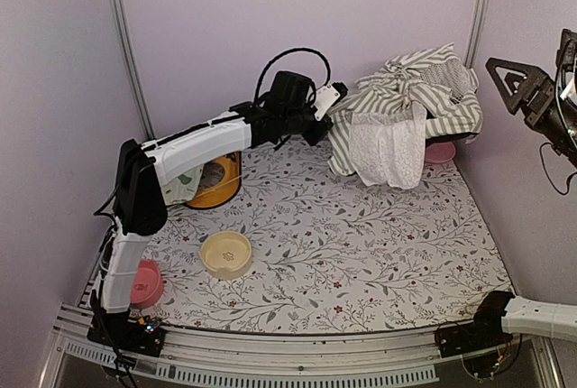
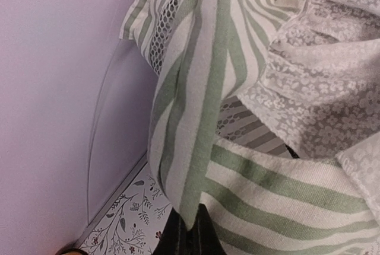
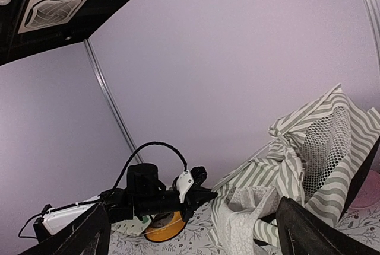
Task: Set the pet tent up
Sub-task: Rotate the tent at the center of the board.
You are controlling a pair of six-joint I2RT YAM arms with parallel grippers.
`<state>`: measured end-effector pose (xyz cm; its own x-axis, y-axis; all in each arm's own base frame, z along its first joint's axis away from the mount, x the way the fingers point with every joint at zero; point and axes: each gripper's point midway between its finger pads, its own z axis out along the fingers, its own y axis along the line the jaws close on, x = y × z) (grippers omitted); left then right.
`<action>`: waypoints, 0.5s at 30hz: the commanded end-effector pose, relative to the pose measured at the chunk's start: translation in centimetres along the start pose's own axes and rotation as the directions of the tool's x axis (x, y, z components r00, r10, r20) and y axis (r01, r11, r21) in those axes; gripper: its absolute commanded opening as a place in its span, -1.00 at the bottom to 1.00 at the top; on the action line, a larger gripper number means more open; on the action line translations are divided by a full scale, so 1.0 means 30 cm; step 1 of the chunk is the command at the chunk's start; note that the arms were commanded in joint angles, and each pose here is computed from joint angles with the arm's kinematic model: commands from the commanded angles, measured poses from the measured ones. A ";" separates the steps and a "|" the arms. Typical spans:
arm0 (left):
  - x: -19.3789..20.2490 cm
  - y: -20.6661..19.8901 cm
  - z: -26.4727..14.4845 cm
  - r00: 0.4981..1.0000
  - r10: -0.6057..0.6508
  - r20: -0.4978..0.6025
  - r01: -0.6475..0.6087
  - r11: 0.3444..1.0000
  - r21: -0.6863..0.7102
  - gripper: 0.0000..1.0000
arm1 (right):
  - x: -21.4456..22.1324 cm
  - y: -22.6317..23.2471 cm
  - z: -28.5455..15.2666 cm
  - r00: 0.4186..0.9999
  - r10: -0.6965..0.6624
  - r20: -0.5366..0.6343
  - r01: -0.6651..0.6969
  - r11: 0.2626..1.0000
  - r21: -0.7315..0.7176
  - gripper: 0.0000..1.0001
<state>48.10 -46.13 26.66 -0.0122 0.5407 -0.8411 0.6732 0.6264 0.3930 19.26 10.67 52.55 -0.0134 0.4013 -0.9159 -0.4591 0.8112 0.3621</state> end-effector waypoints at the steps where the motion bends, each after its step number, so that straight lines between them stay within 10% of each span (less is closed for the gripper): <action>1: -0.057 0.036 -0.005 0.997 -0.052 0.054 0.055 0.998 -0.039 -1.00 | 0.122 0.042 0.080 0.993 0.028 -0.112 -0.036 0.997 -0.065 0.98; 15: 0.023 -0.112 0.050 0.997 -0.065 0.029 0.064 0.997 0.035 -1.00 | 0.455 -0.057 0.378 0.937 0.305 -0.169 -0.288 0.950 0.119 0.93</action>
<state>47.13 -47.52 25.47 -0.0175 0.5325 -0.8462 0.6948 0.6151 0.3727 27.67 19.46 40.85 -0.3348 0.3946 -0.8557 -0.3870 0.7704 0.5067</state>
